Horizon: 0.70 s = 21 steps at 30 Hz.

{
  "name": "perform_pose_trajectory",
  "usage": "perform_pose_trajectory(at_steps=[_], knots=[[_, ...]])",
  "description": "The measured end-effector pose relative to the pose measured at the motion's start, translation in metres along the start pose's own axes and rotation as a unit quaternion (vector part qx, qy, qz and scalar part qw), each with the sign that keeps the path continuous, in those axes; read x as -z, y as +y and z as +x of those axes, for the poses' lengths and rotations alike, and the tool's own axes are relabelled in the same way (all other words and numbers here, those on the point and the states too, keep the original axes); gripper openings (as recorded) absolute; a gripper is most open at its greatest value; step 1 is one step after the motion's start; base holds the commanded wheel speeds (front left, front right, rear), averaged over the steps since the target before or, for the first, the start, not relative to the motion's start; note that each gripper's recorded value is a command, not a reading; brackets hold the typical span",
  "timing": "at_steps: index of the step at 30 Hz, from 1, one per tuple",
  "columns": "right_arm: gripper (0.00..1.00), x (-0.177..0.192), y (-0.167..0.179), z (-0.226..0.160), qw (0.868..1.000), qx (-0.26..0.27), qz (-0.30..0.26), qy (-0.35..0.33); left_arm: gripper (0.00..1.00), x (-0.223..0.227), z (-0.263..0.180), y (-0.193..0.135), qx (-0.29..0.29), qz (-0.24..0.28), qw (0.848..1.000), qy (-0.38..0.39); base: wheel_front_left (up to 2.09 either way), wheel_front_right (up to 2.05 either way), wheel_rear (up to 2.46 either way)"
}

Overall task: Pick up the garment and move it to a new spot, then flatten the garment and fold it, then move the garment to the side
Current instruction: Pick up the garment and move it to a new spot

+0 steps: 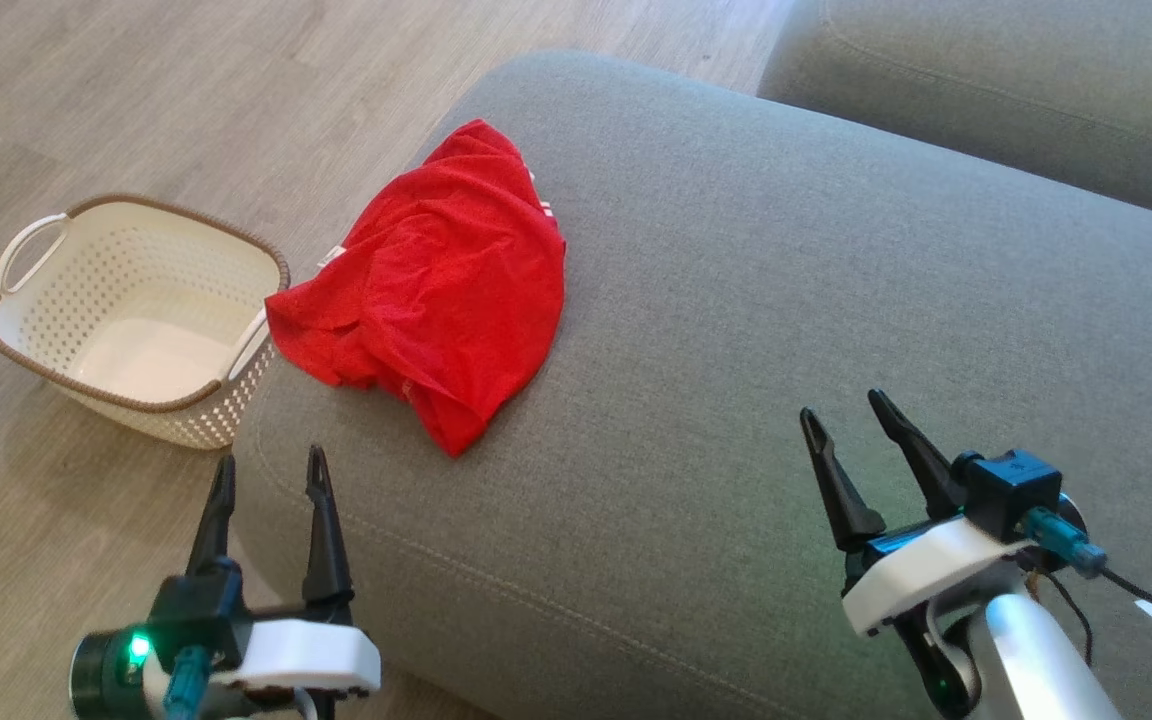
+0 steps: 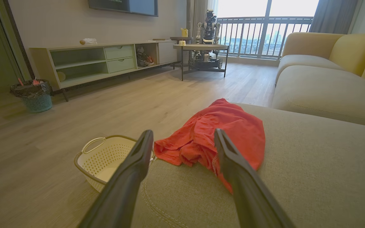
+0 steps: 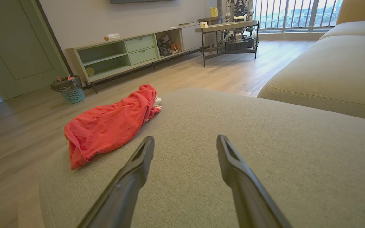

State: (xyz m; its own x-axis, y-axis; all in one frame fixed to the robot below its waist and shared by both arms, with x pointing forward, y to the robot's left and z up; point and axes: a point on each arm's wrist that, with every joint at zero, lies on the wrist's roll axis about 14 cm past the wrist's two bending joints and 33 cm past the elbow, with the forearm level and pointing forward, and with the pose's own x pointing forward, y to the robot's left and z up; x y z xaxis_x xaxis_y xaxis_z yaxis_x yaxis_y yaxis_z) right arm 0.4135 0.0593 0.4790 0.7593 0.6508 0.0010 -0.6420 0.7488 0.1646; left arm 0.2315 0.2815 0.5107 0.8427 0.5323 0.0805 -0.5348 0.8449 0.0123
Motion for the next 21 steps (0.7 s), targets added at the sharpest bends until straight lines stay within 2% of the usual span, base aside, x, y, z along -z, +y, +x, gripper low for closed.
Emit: perform_pose_trajectory(at_steps=[10,16,21], knots=[[1.0,-0.002,-0.021,-0.005,1.0,0.028,-0.005,-0.005,1.0,0.014,0.01,0.006,-0.001,-0.005,1.0,0.023,0.0,0.0,0.0],[1.0,0.008,-0.062,-0.007,0.997,0.071,-0.012,0.002,1.0,0.007,0.062,-0.012,0.021,0.003,1.0,0.011,0.0,0.0,0.0],[1.0,0.004,-0.107,-0.003,0.994,0.1,-0.031,-0.002,1.0,0.036,0.109,-0.036,0.061,0.038,0.996,0.056,0.0,0.0,0.0]])
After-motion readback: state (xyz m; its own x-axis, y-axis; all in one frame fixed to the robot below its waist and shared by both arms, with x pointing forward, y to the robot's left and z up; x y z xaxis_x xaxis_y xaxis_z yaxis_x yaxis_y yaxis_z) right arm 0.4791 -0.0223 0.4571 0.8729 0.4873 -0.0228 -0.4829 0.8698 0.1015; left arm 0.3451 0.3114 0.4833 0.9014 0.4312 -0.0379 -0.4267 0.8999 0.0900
